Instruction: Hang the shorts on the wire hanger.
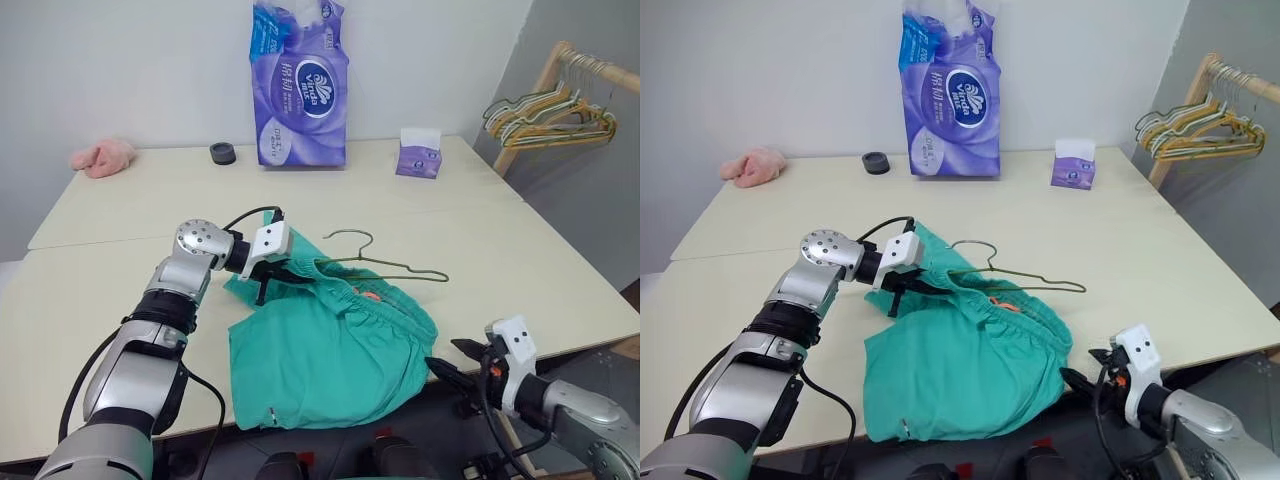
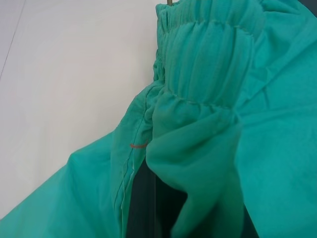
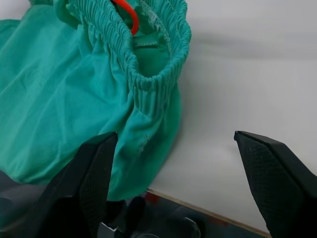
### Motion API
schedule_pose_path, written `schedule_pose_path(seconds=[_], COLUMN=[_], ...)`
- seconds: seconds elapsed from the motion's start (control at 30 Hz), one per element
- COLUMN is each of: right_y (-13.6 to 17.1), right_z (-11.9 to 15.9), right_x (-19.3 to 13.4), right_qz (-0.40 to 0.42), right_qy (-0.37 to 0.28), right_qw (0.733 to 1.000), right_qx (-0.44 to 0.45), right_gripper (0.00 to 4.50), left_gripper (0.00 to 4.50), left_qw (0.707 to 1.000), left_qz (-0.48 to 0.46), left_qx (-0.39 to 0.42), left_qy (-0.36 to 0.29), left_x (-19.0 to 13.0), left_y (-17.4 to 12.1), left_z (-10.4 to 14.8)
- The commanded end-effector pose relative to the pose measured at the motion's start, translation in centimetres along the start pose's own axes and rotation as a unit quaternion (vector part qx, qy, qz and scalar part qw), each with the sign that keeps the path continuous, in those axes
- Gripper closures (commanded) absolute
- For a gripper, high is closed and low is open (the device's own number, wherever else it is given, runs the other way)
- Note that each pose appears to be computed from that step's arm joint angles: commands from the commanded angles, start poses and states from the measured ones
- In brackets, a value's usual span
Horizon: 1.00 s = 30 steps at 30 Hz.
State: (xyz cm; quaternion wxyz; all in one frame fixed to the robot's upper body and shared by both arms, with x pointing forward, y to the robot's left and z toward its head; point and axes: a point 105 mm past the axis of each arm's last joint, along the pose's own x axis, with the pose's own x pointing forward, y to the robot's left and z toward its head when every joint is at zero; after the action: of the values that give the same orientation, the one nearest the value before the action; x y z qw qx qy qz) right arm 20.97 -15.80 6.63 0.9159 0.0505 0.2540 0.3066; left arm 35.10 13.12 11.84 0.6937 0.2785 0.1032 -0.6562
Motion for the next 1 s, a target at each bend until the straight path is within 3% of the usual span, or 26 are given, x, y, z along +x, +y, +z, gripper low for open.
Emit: schedule_pose_path(seconds=[0.03, 0.13, 0.23, 0.57, 0.83, 1.0], right_y=[1.0, 1.3, 1.6, -0.6, -2.4, -3.1], right_z=[1.8, 1.6, 1.2, 1.6, 1.8, 2.2], right_x=[1.2, 1.9, 2.5, 2.2, 0.4, 0.0], right_qz=[0.029, 0.041, 0.051, 0.016, 0.0, -0.002], right_qy=[-0.036, -0.027, -0.004, 0.018, 0.04, 0.043], right_qw=[0.999, 0.999, 0.999, 1.0, 0.998, 0.998], right_qx=[0.012, 0.02, 0.018, -0.016, -0.047, -0.053], right_gripper=[0.49, 0.49, 1.02, 4.46, 4.49, 4.49], left_gripper=[4.5, 4.5, 4.5, 4.5, 4.5, 4.5], left_qw=[1.0, 1.0, 0.999, 1.0, 0.997, 0.996], left_qz=[0.014, 0.014, 0.014, 0.016, -0.035, -0.065], left_qx=[0.022, 0.022, 0.022, 0.014, -0.036, -0.037], left_qy=[-0.016, -0.017, -0.019, -0.022, -0.058, -0.04], left_x=[-0.7, -0.6, -0.6, -1.1, -2.8, -3.6], left_y=[0.7, 0.6, 0.5, 0.3, -1.1, -2.1], left_z=[1.3, 1.3, 1.4, 1.4, 3.1, 3.8])
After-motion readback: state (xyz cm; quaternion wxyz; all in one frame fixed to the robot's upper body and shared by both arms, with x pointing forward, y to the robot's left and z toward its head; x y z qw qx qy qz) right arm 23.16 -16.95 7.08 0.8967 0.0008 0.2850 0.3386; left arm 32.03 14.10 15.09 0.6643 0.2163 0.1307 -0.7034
